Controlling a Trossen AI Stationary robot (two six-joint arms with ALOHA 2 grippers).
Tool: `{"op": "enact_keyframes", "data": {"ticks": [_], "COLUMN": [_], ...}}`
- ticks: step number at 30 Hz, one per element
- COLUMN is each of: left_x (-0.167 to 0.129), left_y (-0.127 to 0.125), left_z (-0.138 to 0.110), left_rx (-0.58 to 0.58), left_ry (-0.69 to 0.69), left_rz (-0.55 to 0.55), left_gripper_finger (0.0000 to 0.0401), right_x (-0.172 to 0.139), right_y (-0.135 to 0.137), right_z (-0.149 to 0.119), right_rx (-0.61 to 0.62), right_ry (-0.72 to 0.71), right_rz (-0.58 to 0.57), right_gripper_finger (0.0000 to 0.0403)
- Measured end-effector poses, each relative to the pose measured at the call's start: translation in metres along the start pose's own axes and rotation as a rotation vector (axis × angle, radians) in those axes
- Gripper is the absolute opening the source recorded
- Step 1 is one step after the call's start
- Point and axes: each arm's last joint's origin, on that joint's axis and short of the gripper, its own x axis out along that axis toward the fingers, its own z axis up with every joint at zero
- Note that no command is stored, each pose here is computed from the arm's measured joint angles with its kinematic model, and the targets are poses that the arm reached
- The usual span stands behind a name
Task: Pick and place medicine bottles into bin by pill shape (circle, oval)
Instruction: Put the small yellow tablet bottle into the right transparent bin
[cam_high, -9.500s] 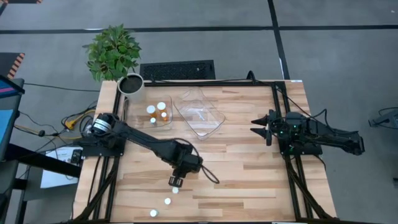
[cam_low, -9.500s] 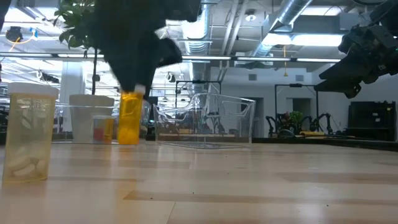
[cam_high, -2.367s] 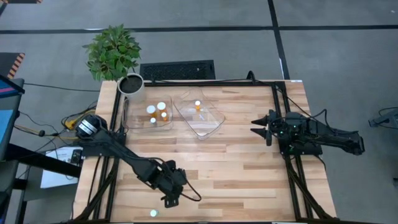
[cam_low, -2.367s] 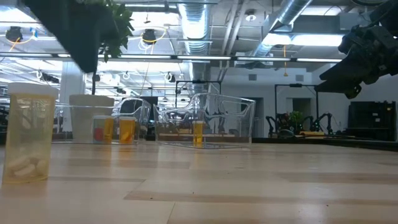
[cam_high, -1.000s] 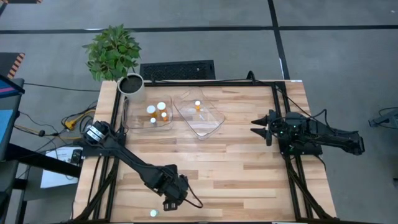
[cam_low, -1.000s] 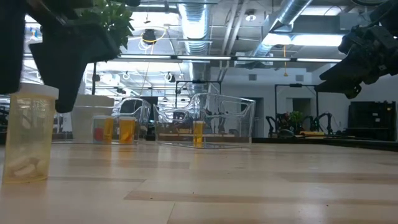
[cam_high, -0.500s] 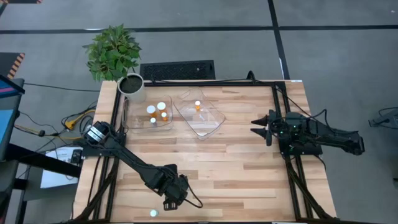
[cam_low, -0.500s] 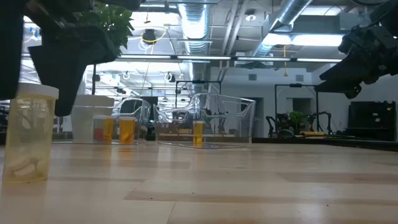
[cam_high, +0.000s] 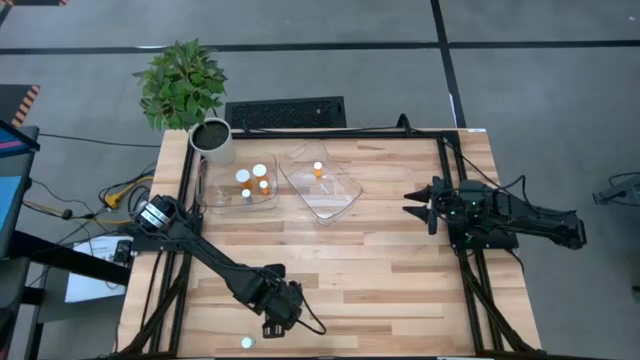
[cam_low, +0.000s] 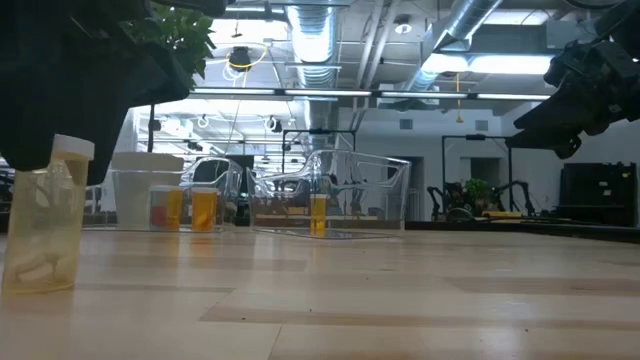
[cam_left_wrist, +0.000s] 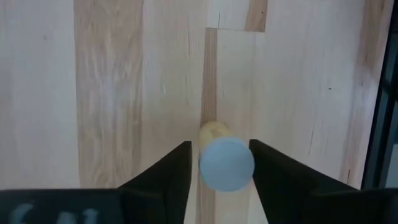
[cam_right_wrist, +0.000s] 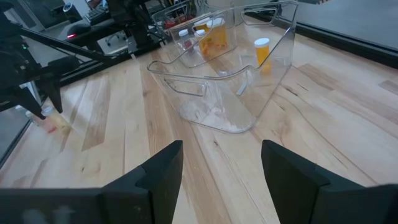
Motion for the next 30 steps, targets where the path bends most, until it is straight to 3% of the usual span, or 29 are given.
{"op": "enact_keyframes", "data": {"ticks": [10, 18, 24, 30], "left_x": [0.001, 0.0, -0.029, -0.075], "left_y": [0.009, 0.023, 0.048, 0.086], "left_z": [0.007, 0.016, 0.038, 0.076], "left_rx": [-0.027, -0.04, -0.029, 0.013], "left_ry": [-0.003, 0.018, 0.076, -0.017], "left_rz": [0.007, 0.012, 0.093, 0.242], "left_gripper_finger": [0.0118, 0.0121, 0.012, 0.012], "right_x": [0.0, 0.0, 0.0, 0.0], "right_y": [0.0, 0.0, 0.0, 0.0], "right_z": [0.0, 0.0, 0.0, 0.0], "right_rx": [0.0, 0.0, 0.0, 0.0], "right_ry": [0.0, 0.0, 0.0, 0.0], "right_rz": [0.0, 0.0, 0.0, 0.0], "right_gripper_finger": [0.0225, 0.0225, 0.0225, 0.0225]}}
